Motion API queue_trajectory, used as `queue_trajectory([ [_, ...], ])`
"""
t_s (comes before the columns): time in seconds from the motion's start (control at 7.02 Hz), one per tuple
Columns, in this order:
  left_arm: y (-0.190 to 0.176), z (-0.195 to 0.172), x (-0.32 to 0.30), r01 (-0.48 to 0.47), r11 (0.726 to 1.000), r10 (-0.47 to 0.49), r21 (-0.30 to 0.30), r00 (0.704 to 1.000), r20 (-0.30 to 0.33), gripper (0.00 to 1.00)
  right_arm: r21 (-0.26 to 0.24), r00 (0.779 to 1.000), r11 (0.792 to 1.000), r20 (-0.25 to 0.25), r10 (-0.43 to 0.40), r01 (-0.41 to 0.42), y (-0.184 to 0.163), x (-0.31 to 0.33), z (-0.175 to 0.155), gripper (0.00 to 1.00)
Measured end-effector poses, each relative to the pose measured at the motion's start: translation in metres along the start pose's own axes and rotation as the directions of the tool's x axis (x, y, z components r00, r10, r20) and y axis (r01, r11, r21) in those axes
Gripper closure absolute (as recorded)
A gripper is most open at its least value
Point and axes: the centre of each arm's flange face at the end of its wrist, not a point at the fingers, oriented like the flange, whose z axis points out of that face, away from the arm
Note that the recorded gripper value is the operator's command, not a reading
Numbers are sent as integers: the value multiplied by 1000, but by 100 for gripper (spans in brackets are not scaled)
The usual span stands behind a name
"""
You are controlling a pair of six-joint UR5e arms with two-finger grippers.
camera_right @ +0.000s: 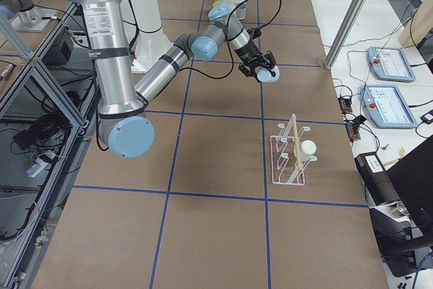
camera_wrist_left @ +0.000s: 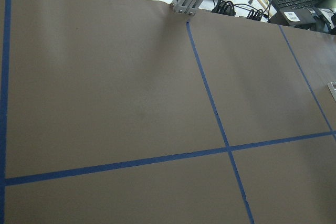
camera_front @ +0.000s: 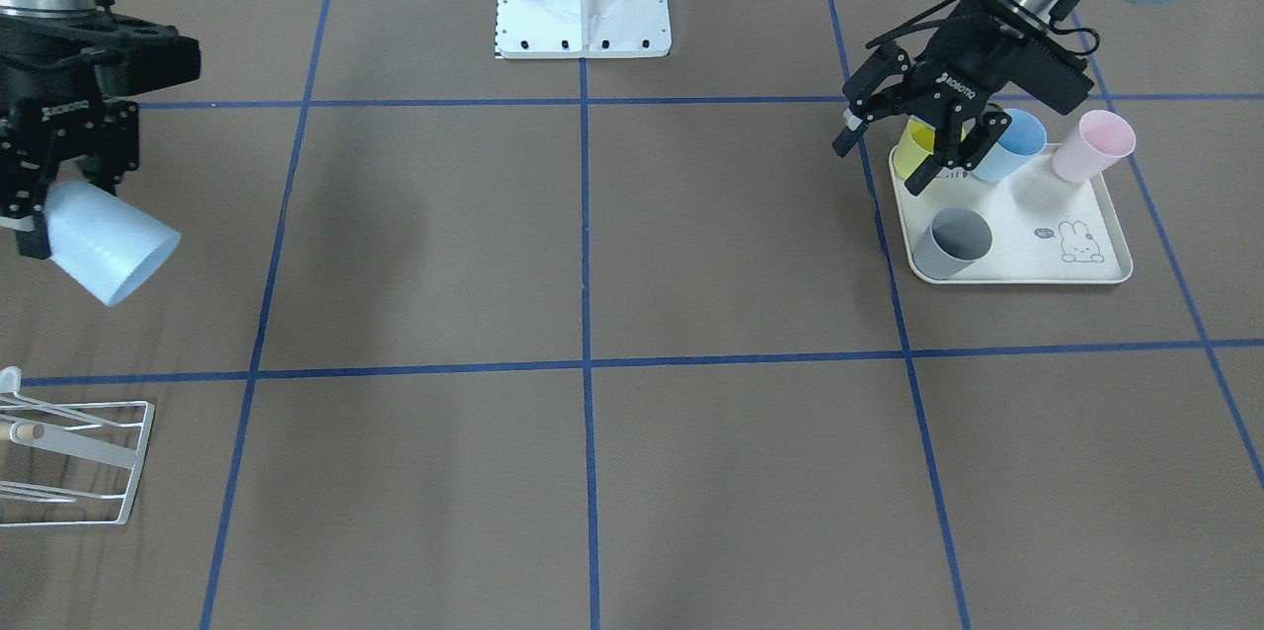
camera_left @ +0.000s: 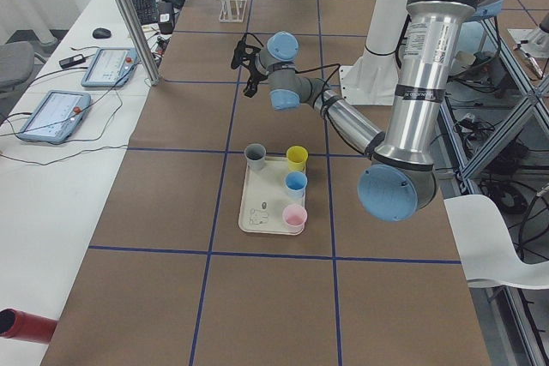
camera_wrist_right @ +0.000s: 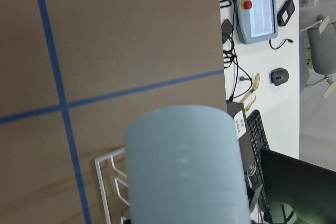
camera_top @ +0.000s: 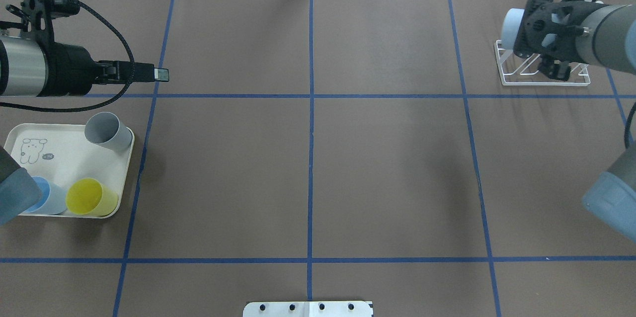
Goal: Transfer IKEA cup to right arm and place on rack
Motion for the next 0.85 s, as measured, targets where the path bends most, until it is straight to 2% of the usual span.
queue_trajectory([
  [0.14,0,0,1,-1,1000,1,1,1000,-2,0,-72,993,991,-2,-116,116,30,6,11,100],
  [0.28,0,1,2,-2,1000,2,0,1000,-2,0,-144,973,963,0,-230,228,46,9,27,100],
  [0.43,1,2,2,-2,1000,2,-2,1000,-2,0,-206,937,916,22,-348,345,54,10,50,100],
  [0.57,2,2,2,-2,1000,2,-3,1000,-2,0,-241,892,860,61,-448,449,57,10,71,100],
  [0.71,2,2,2,0,1000,0,-4,1000,-2,0,-273,853,811,93,-513,518,61,9,88,100],
  [0.85,2,2,2,1,1000,-1,-4,1000,-2,0,-301,825,772,116,-553,560,66,8,99,100],
])
